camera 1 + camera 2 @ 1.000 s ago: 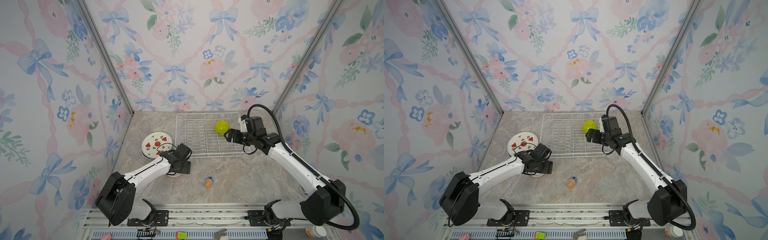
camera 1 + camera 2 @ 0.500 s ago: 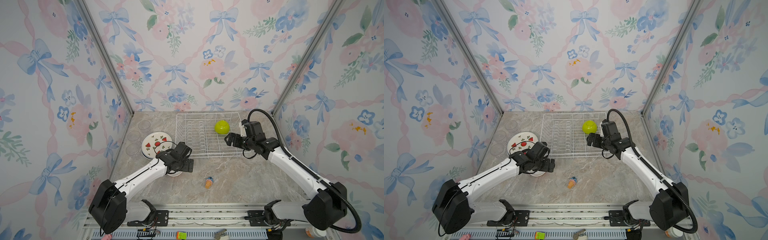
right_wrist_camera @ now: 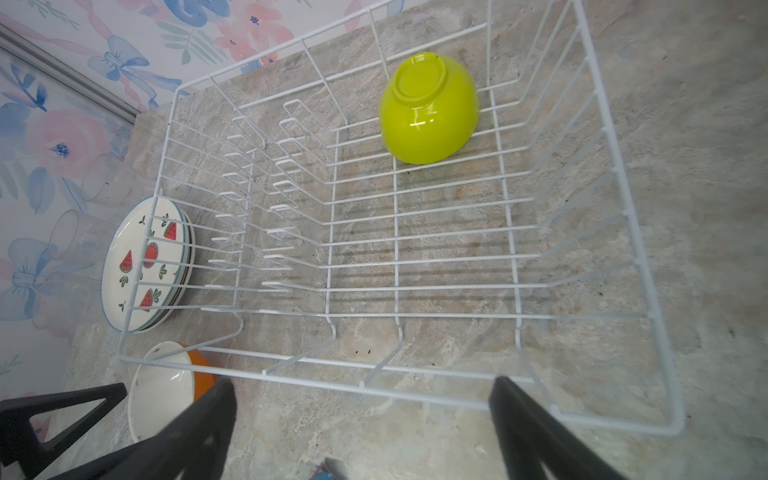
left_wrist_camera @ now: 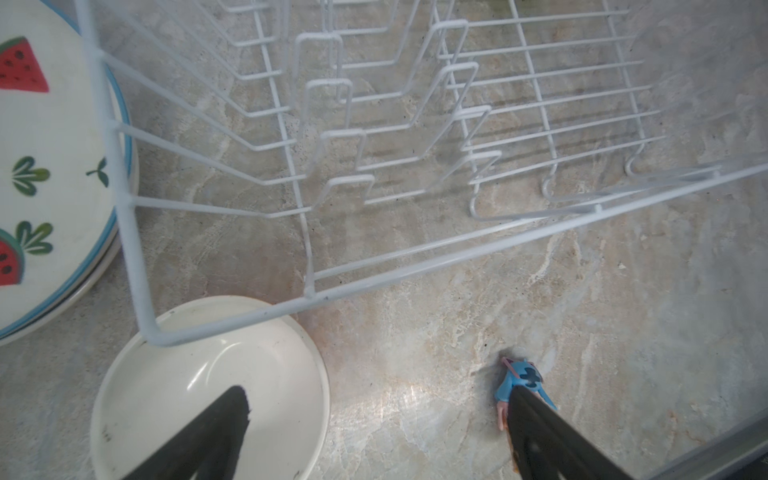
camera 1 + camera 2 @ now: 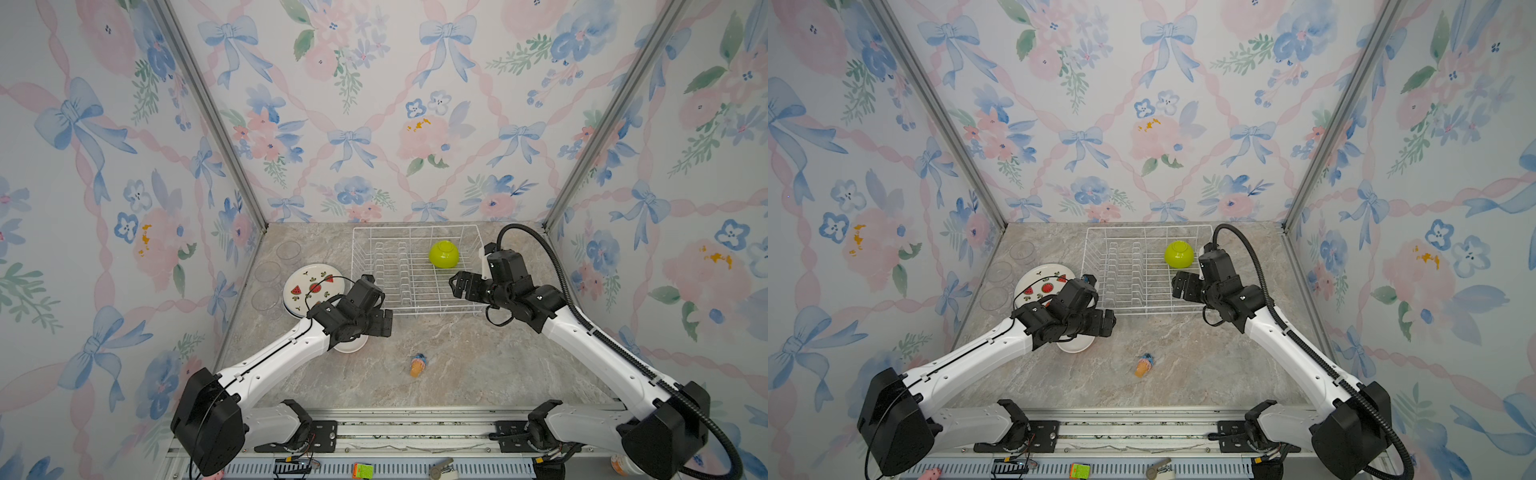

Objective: Unload the mixed dishes from the dish rack
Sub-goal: 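Raise the left gripper from the bowl while the right reaches toward the lime-green bowl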

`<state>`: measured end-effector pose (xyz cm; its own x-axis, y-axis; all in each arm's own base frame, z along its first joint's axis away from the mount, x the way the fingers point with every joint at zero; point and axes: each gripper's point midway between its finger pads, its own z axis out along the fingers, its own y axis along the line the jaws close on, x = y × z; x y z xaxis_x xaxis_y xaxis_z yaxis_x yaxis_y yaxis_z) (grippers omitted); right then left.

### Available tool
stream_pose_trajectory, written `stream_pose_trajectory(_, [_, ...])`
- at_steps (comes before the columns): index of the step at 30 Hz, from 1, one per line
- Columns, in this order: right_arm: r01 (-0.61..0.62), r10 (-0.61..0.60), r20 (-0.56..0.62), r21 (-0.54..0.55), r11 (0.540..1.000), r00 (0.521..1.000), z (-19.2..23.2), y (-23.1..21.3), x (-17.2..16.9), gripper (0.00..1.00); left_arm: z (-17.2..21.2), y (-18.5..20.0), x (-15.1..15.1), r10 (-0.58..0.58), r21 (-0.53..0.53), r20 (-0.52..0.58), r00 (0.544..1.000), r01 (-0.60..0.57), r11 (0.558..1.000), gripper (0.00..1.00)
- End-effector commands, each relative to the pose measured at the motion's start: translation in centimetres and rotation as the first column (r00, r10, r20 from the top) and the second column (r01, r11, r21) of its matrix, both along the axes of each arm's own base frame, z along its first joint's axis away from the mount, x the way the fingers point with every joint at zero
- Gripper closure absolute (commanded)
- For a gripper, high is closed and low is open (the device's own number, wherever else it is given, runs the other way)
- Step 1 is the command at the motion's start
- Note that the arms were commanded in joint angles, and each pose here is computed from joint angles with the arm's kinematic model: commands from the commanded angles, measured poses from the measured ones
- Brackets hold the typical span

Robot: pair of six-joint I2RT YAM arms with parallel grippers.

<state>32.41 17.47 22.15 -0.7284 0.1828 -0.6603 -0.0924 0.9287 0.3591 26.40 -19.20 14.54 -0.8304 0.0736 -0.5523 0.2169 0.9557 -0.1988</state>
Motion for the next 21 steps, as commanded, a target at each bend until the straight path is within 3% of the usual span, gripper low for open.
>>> stream_pose_trajectory(1, [0.013, -0.012, 0.009, -0.109, 0.994, 1.000, -0.6, -0.8, 0.0, 0.03, 2.5, -0.5, 0.0, -0.023, -0.048, 0.066, 0.998, 0.026, 0.998, 0.02])
stream_pose_trajectory(12, [-0.036, 0.039, 0.005, -0.264, 0.964, 0.999, -2.0, 0.6, 3.5, 0.03, 7.7, -1.0, 1.0, 0.027, -0.183, 0.220, 0.975, 0.014, 0.983, 0.02])
stream_pose_trajectory(19, [-0.065, 0.083, 0.017, -0.485, 0.872, 0.996, -3.5, 0.7, 8.4, 0.03, 8.2, -0.7, 2.5, 0.048, -0.141, 0.259, 0.965, -0.011, 0.990, 0.02])
stream_pose_trajectory(21, [-0.106, 0.107, -0.028, -0.525, 0.844, 0.994, -5.3, 1.3, 9.8, 0.03, 8.1, -0.6, 2.8, 0.053, -0.125, 0.268, 0.962, -0.020, 0.992, 0.02])
